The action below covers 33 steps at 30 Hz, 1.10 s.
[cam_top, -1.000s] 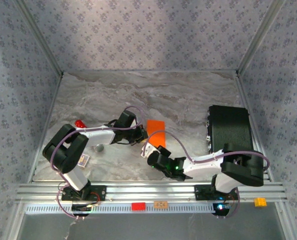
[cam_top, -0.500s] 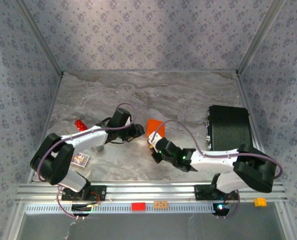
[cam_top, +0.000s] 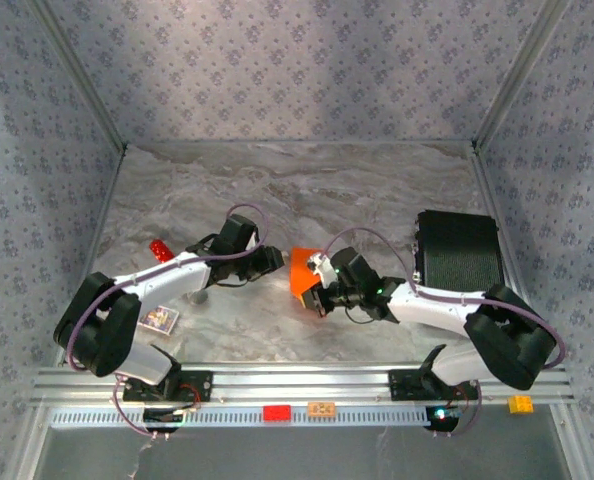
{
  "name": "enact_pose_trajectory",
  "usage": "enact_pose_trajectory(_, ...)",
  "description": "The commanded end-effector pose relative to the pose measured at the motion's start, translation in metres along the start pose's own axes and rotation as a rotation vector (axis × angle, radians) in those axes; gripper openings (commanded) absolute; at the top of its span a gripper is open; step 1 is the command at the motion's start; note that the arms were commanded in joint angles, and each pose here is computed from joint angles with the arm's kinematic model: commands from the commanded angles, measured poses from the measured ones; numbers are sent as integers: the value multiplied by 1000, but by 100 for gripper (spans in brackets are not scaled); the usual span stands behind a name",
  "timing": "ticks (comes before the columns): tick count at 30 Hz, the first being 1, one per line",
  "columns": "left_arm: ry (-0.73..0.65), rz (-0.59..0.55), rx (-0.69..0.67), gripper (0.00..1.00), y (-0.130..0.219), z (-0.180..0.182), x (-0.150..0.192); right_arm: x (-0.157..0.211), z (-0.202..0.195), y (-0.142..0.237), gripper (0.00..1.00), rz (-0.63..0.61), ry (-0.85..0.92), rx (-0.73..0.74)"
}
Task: Fold a paper plane with a square sheet of paper (pick it up from the middle)
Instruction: Third fold the triangle at the center of the table.
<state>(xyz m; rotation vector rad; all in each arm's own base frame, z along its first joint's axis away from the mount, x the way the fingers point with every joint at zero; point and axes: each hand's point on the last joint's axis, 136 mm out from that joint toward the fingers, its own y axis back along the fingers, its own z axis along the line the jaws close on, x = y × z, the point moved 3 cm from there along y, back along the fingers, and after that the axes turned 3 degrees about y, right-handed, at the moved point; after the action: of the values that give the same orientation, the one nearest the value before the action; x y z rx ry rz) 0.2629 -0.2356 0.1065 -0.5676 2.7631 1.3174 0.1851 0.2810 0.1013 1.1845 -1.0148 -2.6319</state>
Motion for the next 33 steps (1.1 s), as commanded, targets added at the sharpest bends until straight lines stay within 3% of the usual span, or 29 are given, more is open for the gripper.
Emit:
enact_pose_trajectory(1, -41, -3, 51, 39, 5, -15, -6, 5, 12, -1, 4, 34, -22, -104)
enact_pose_trajectory(8, -108, 44, 131, 31, -2, -40, -10, 7, 15, -4, 4, 49, -21, -134)
enact_pose_trajectory(17, -150, 170, 140, 18, -38, -53, -14, 8, 6, -12, 4, 57, -35, -89)
enact_pose_trajectory(33, -142, 325, 38, 13, -90, -21, 10, 11, -2, -15, 4, 62, -52, -40)
